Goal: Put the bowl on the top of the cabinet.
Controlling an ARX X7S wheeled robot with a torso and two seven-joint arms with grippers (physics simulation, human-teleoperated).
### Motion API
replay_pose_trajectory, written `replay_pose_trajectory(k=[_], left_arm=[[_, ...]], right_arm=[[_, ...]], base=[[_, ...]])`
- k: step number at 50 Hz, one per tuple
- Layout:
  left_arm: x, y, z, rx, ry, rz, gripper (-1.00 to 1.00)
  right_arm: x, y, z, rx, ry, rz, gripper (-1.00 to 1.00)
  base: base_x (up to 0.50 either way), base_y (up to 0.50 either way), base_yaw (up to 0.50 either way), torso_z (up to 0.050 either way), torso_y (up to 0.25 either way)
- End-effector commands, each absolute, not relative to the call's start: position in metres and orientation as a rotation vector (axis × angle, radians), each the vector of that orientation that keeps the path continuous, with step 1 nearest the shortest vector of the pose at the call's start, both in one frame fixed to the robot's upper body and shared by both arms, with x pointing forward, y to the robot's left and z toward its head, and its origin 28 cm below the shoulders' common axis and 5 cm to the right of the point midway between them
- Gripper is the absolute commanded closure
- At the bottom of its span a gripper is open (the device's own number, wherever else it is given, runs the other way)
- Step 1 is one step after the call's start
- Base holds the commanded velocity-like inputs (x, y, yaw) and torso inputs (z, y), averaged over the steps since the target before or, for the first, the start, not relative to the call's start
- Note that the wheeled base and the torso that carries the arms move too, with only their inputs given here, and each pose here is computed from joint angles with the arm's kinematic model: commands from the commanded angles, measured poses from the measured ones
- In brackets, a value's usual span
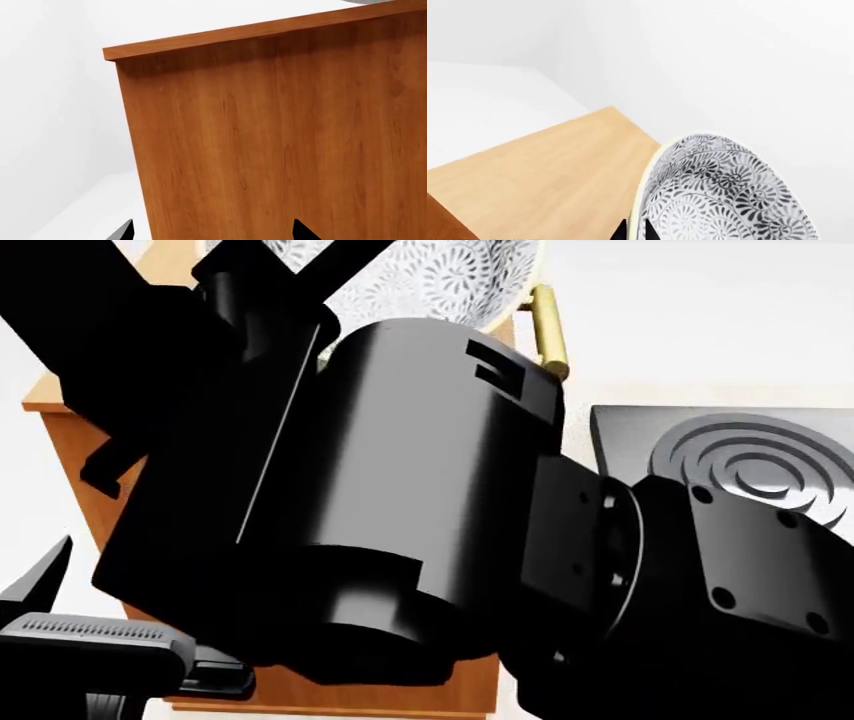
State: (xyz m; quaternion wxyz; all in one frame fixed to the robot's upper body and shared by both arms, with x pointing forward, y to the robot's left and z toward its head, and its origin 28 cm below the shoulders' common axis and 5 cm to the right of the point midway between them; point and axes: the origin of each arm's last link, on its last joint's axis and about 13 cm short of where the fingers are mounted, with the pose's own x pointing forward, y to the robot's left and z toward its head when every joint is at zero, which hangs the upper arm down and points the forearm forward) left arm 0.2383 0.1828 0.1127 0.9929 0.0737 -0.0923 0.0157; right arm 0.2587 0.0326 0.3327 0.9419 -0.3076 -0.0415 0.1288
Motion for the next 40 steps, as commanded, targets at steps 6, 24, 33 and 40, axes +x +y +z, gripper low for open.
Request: replay_pose_trajectory(k=[6,24,33,40], left_arm=[[0.239,0.183,0.112,0.146,-0.185,0.033,-1.0],[0.239,0.184,0.11,0.149,-0.179,0.037,-1.0],[0.238,0.184,0.111,0.149,-0.18,0.039,-1.0],[0.238,0.184,0.112,0.148,-0.179,0.038,-1.0]], right_arm=[[0.268,0.029,0.328,-0.65,-0.093,0.255,1.0],[0.273,0.03,0.317,-0.655,-0.08,0.279,1.0],[0.275,0.031,0.313,-0.657,-0.075,0.282,1.0],[0.272,0.03,0.317,-0.649,-0.09,0.277,-1.0]], base=[[0.0,0.0,0.0,0.0,0.0],[0.0,0.0,0.0,0.0,0.0],[0.0,0.0,0.0,0.0,0.0],[0.0,0.0,0.0,0.0,0.0]])
